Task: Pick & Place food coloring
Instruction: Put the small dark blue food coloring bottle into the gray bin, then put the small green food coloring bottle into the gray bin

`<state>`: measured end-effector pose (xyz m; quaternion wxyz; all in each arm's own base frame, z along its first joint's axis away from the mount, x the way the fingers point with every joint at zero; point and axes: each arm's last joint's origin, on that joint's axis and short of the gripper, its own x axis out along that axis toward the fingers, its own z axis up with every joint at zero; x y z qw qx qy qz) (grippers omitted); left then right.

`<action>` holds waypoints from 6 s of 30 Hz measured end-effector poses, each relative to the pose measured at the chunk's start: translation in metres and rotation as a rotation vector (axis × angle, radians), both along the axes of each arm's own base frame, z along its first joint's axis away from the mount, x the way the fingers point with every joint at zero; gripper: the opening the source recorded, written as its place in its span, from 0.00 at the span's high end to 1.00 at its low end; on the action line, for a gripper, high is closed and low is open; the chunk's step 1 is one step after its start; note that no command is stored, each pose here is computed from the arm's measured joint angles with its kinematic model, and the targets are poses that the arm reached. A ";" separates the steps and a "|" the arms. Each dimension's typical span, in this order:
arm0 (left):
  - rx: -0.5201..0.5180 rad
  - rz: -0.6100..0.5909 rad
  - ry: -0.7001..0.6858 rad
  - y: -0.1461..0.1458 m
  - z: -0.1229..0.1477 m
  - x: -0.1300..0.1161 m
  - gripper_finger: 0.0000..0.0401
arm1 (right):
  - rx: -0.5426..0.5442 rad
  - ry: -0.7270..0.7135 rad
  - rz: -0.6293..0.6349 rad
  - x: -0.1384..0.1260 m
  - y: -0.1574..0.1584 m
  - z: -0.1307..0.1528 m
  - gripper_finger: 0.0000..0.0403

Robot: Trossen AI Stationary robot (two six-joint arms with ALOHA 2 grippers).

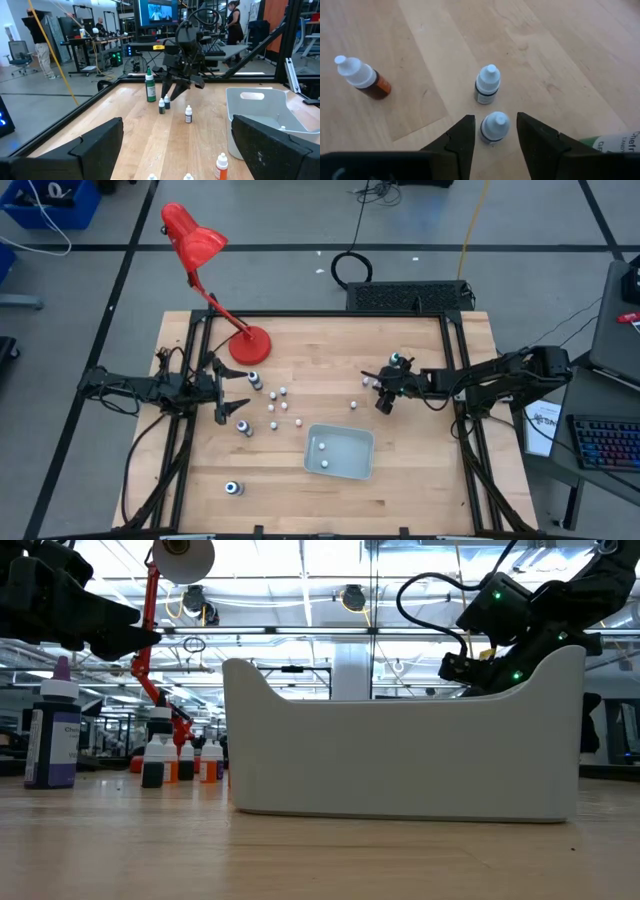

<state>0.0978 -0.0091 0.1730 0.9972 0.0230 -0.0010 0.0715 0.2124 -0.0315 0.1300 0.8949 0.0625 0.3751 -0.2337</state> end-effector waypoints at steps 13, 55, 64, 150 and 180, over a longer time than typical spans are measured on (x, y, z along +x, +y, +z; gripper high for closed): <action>0.000 0.000 0.000 0.000 0.000 0.000 0.09 | -0.031 -0.028 0.029 0.003 0.000 0.003 0.92; 0.000 0.000 0.000 0.000 0.000 0.000 0.09 | -0.046 -0.007 0.620 0.127 0.188 0.098 0.92; 0.000 0.000 0.000 0.000 0.000 0.000 0.09 | -0.050 0.082 0.570 0.142 0.180 0.059 0.92; 0.000 0.000 0.000 0.000 0.000 0.000 0.09 | -0.141 0.328 0.108 0.039 0.052 0.080 0.73; 0.000 0.000 0.000 0.000 0.000 0.000 0.09 | -0.104 -0.367 0.147 0.001 0.030 0.063 0.57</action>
